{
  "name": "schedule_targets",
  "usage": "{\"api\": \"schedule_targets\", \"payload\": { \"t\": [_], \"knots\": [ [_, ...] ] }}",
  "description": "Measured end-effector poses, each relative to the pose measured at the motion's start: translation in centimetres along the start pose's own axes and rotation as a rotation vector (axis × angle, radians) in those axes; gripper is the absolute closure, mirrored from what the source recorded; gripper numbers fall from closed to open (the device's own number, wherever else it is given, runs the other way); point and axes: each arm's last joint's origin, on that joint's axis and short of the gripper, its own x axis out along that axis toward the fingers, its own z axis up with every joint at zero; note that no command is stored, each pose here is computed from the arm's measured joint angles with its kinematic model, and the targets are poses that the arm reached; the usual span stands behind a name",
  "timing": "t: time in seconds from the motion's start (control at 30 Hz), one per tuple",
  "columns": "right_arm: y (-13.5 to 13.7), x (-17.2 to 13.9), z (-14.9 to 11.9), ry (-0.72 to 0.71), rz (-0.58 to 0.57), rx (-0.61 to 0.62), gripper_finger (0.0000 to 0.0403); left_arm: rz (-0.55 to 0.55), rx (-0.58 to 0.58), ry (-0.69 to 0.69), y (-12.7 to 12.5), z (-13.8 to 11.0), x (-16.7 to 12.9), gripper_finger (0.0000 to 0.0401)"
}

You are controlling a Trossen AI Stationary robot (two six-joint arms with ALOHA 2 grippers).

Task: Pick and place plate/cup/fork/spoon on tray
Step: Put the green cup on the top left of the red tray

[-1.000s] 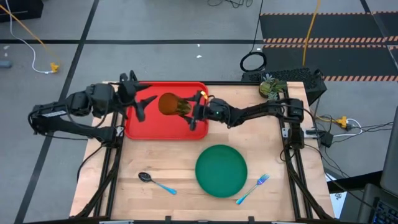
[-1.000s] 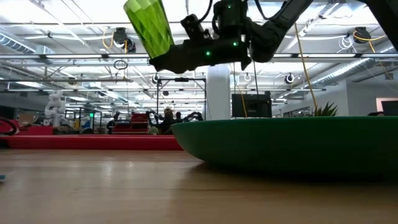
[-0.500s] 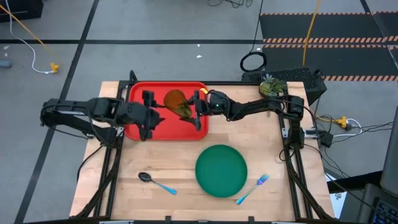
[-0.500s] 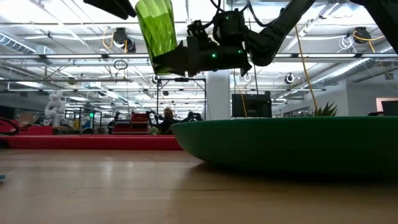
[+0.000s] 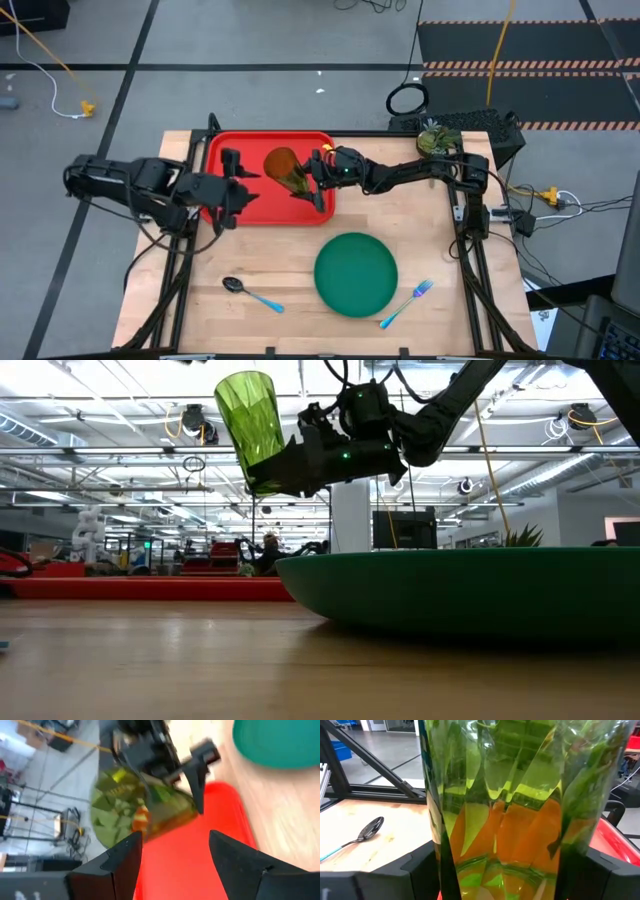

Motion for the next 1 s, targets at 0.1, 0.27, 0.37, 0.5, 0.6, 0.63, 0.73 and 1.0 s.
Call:
{"api": "schedule_targets", "payload": {
  "t": [0.1, 0.27, 0.37, 0.5, 0.6, 0.63, 0.73, 1.0],
  "knots": [
    [0.1, 0.0, 0.0, 0.000, 0.002, -0.002, 0.0101, 0.007, 0.058, 0.009, 0.4, 0.7, 0.4, 0.0169],
    [0.6, 0.2, 0.1, -0.002, 0.015, -0.022, 0.0101, -0.034, 0.138, 0.070, 0.7, 1.3, 2.5, 0.0169],
    [1.1, 0.3, 0.1, -0.003, 0.026, -0.036, 0.0101, -0.043, 0.161, 0.117, 0.7, 1.4, 3.9, 0.0169],
    [1.4, 0.4, 0.1, -0.003, 0.034, -0.040, 0.0101, -0.051, 0.154, 0.158, 0.7, 1.3, 4.8, 0.0182],
    [1.3, 0.4, 0.1, -0.003, 0.033, -0.051, 0.0101, -0.065, 0.162, 0.185, 0.6, 1.1, 5.0, 0.0217],
    [1.3, 0.4, 0.1, -0.003, 0.033, -0.058, 0.0101, -0.069, 0.161, 0.190, 0.6, 1.1, 5.0, 0.0232],
    [1.3, 0.4, 0.1, -0.003, 0.033, -0.062, 0.0101, -0.067, 0.153, 0.186, 0.6, 1.0, 4.9, 0.0281],
    [1.7, 0.5, 0.5, -0.018, 0.022, -0.117, 0.0080, -0.168, 0.195, 0.174, 0.2, 0.8, 4.8, 0.0391]
  ]
}}
